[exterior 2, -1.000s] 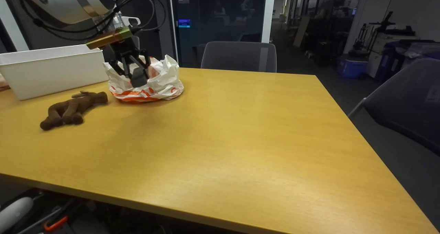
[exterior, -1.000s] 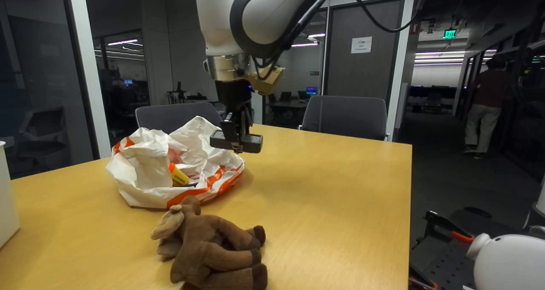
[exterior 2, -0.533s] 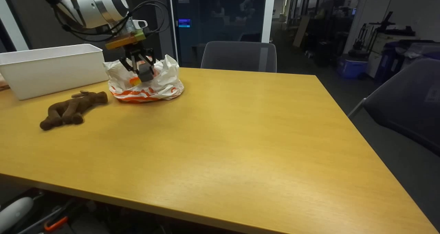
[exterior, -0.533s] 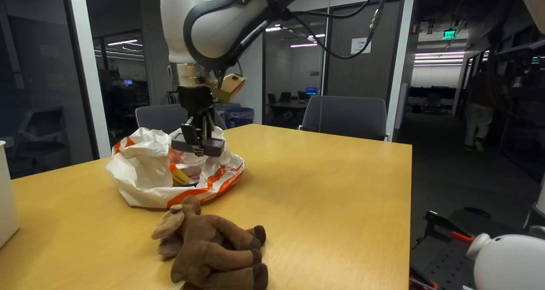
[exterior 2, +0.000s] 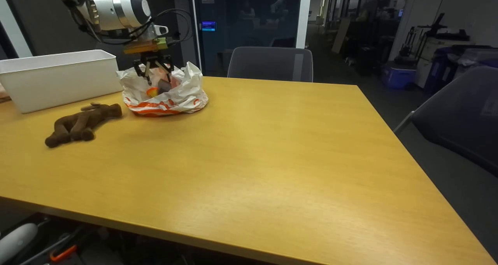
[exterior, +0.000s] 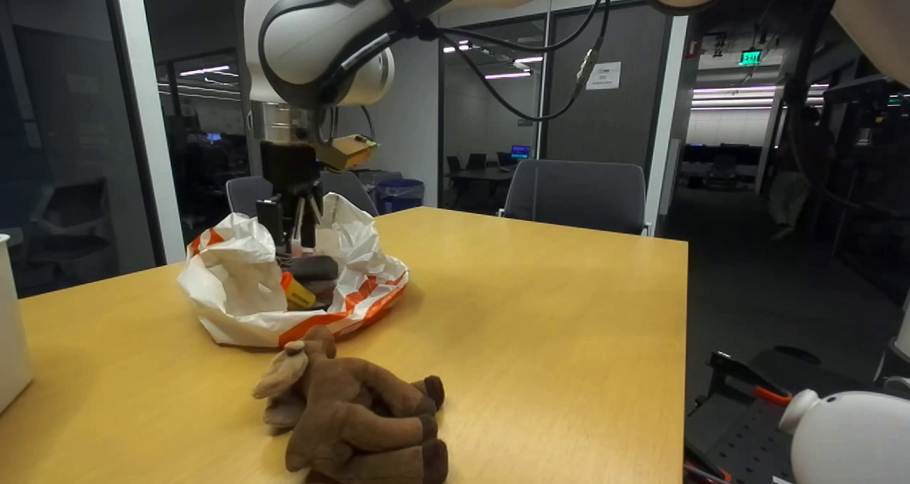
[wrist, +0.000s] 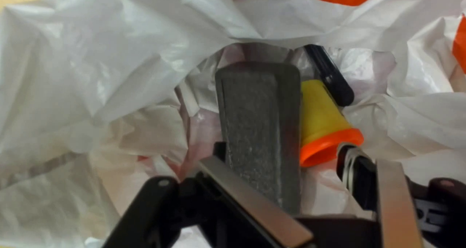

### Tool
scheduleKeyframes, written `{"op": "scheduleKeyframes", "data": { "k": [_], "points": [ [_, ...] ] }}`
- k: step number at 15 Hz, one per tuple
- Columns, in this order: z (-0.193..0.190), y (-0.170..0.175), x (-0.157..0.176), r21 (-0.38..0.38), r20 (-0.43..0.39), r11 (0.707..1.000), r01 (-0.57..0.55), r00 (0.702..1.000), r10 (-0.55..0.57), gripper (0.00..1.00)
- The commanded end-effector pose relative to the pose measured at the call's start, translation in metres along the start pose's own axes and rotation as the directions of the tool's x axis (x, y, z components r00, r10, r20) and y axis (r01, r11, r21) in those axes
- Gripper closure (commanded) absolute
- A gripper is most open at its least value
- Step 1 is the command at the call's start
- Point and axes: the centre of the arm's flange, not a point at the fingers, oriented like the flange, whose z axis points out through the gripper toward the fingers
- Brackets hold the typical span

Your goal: Put the yellow container, the duster and the moose toy in the plastic, then pull up the plastic

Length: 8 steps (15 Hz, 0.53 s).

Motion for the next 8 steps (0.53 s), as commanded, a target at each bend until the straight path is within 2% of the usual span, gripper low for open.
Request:
{"op": "scheduleKeyframes", "data": {
  "k": [1, 5, 8],
  "points": [
    [-0.016, -0.011, 0.007, 0.028, 0.040, 0.998, -0.057, 0.998, 0.056, 0.00],
    [-0.030, -0.026, -0.029, 0.002, 0.142, 0.990, -0.144, 0.980, 0.142, 0.00],
    [-0.045, -0.032, -0.067, -0.062, 0.204, 0.978, -0.197, 0.957, 0.206, 0.00]
  ]
}}
